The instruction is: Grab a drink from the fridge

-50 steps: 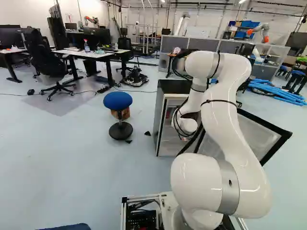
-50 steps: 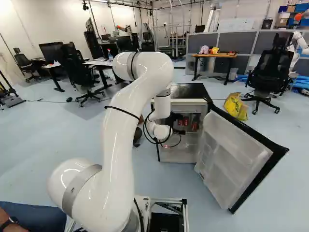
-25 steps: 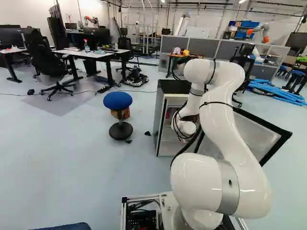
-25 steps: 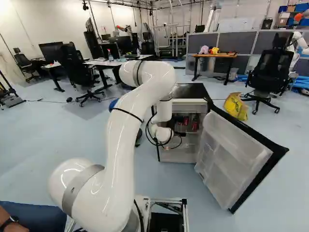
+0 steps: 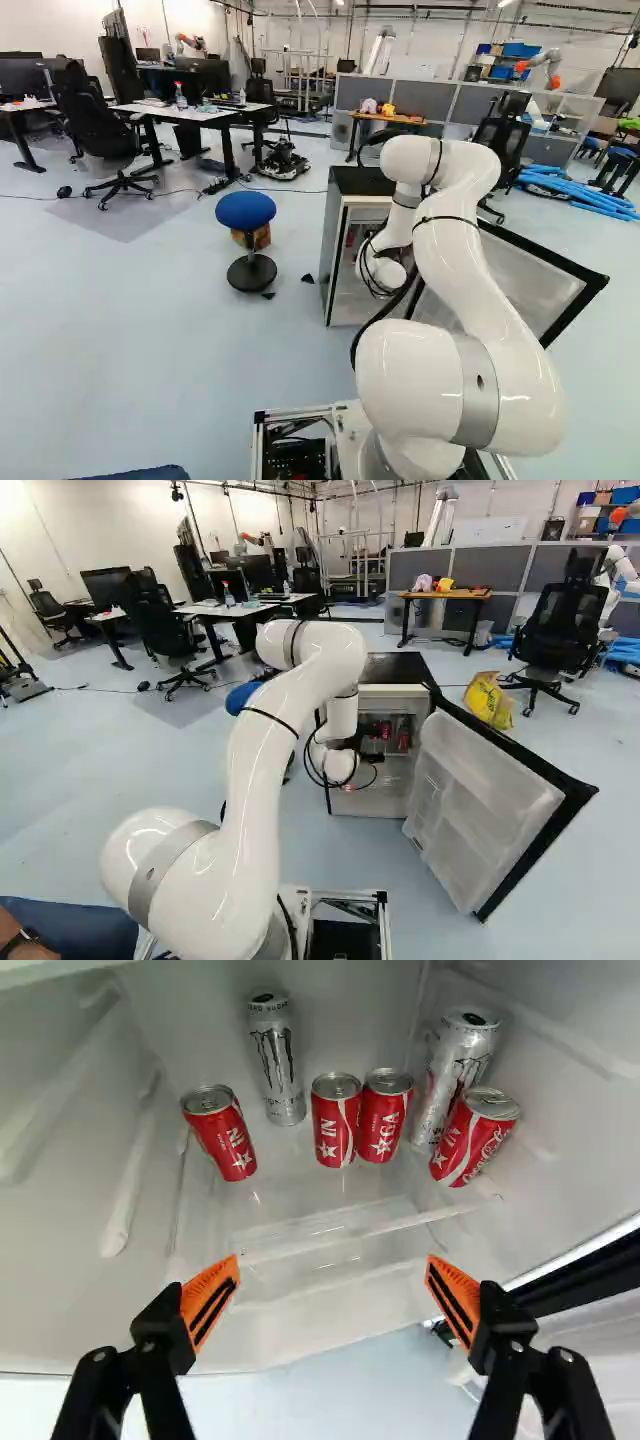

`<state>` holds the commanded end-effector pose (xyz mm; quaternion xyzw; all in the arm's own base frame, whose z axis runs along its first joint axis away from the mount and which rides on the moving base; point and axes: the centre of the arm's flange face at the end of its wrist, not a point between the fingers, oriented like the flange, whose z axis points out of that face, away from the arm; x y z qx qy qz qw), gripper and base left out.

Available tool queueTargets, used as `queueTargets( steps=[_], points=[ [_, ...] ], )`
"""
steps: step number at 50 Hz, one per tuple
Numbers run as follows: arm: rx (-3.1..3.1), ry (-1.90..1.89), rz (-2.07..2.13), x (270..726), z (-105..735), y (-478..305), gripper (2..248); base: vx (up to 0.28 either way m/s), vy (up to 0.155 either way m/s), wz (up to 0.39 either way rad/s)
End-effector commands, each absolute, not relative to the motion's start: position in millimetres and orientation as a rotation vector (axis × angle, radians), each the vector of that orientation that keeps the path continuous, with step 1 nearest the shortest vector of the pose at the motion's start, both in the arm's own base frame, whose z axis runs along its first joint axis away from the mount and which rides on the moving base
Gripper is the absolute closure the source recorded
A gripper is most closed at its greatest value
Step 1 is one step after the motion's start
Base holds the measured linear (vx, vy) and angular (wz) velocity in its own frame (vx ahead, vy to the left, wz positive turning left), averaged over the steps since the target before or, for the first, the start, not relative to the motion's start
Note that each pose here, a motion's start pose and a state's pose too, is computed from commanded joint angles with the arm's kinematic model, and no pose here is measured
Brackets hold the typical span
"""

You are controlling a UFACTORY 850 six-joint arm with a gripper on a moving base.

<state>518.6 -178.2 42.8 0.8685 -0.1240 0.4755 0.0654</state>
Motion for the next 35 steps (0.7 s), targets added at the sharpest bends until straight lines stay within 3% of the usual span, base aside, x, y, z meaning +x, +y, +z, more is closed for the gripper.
queueTargets(
  steps=[35],
  points=[
    [2.493, -0.303, 1.674, 534.9, 10.3, -180.8, 3, 0.000, 0.000, 0.000]
  ],
)
